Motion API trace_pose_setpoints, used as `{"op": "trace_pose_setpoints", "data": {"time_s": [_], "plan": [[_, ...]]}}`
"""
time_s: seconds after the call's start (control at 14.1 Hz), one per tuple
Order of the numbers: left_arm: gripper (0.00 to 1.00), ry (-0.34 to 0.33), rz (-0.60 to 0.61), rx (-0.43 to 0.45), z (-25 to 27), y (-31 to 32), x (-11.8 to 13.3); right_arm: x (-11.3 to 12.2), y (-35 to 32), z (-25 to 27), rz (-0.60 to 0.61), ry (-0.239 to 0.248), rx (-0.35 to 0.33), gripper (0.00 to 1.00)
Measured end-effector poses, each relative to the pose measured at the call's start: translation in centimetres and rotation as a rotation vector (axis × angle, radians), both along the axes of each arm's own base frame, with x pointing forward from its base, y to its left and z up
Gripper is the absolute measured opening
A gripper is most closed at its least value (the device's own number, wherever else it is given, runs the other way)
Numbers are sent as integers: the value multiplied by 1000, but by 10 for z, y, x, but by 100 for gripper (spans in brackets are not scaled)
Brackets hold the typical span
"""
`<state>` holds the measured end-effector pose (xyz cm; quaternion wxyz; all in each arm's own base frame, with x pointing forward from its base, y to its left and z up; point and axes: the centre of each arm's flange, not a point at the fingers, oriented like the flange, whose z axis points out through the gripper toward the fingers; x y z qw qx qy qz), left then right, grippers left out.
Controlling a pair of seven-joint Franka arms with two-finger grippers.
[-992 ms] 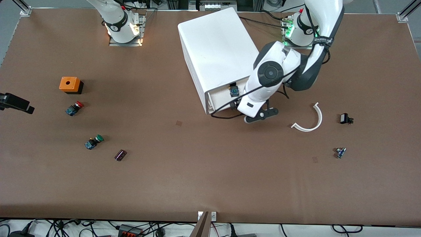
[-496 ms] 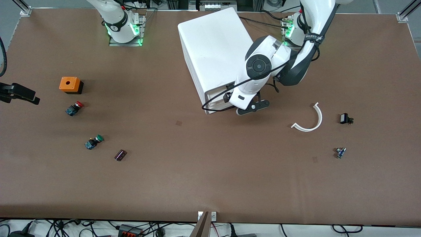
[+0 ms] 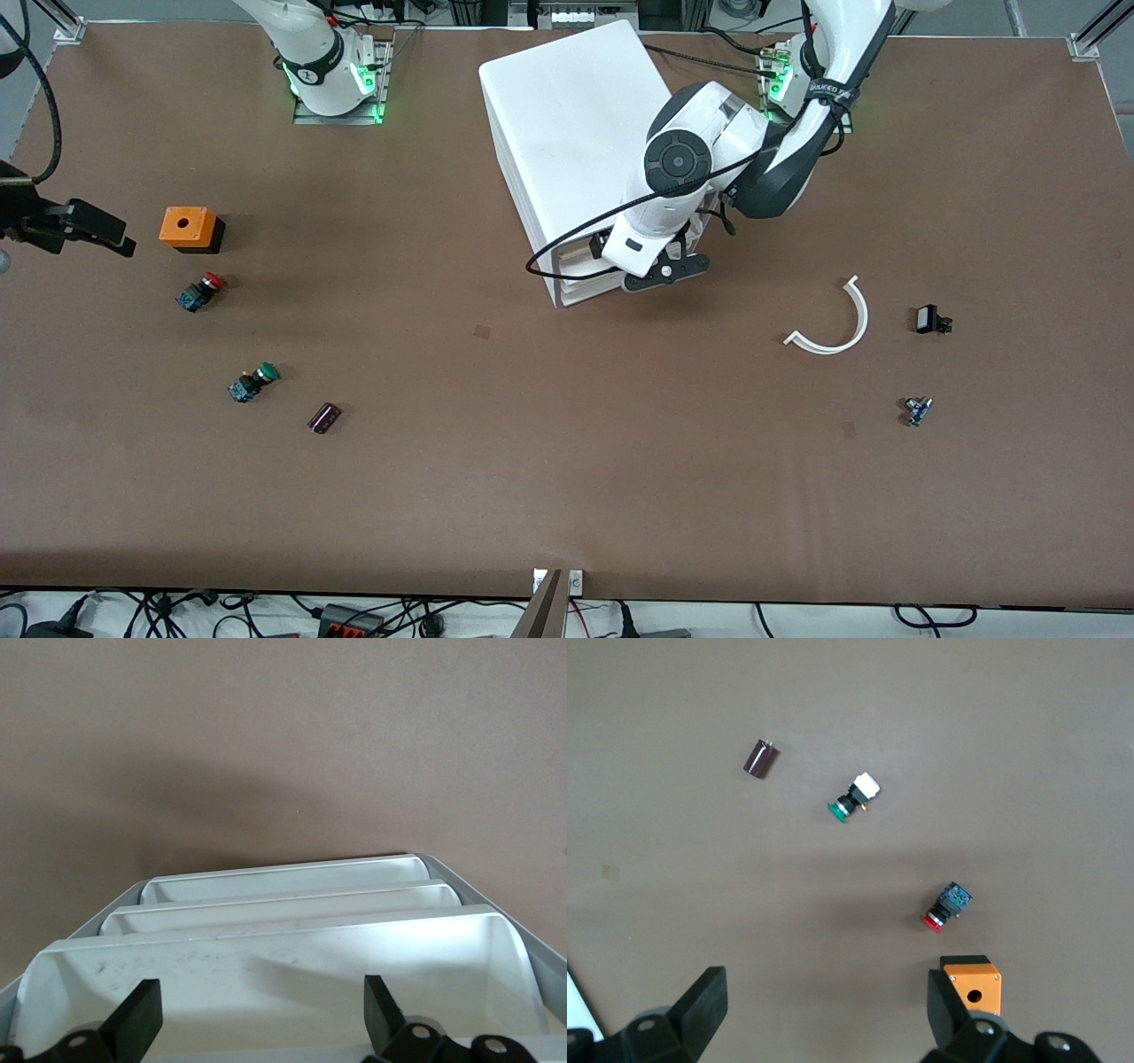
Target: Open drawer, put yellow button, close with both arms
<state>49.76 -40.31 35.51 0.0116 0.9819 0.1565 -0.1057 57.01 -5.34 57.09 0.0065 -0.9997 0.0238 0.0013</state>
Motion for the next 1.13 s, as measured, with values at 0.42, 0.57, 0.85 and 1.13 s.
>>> {"op": "trace_pose_setpoints", "data": {"time_s": [0.42, 0.57, 0.85, 1.13], "plan": [[100, -89, 15, 30, 21, 42, 40, -4, 6, 2, 20, -2, -32, 100], [100, -106, -32, 42, 36, 70, 60, -4, 6, 2, 20, -1, -32, 100], [100, -83, -161, 48, 78, 155, 102, -4, 7, 2, 21, 1, -32, 100], [100, -73, -276, 24, 123, 255, 119, -4, 7, 2, 22, 3, -32, 100]]}}
